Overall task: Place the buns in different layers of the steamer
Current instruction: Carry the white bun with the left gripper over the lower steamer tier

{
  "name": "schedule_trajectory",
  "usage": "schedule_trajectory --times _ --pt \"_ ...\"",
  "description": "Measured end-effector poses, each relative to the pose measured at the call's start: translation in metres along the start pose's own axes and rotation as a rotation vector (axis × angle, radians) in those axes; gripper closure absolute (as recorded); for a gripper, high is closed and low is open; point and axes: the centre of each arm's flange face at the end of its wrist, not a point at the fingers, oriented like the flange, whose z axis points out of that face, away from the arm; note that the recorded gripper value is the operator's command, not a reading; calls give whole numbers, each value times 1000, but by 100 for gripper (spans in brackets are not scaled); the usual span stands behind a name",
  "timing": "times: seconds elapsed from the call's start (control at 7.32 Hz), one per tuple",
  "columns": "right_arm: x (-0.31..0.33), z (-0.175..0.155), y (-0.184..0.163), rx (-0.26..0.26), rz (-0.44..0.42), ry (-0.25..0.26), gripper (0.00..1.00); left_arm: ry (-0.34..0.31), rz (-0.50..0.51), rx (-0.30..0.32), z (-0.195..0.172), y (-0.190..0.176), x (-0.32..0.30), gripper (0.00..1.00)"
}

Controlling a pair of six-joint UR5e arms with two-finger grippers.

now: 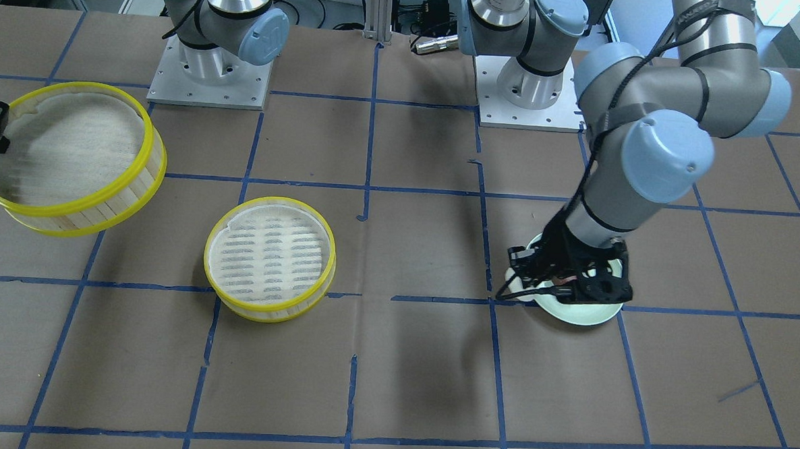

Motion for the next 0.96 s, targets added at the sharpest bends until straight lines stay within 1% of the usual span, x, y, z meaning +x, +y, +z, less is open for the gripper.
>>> schedule_trajectory --times 0.14,0.27,0.41,0.68,0.82,0.96 --pt "0 0 0 -1 0 1 88 74 -35 16 8 12 55 88" --pt "0 0 0 -1 -1 1 88 159 -63 10 22 27 107 88" --pt "0 0 0 -2 -1 2 88 228 -93 -4 42 42 154 88" --pt "0 -1 1 -1 -1 2 88 296 -132 -30 82 70 218 88" --pt "0 -1 1 0 0 3 88 323 -151 -47 97 81 238 79" --pt "0 -2 2 0 1 5 88 337 -169 -58 108 87 250 34"
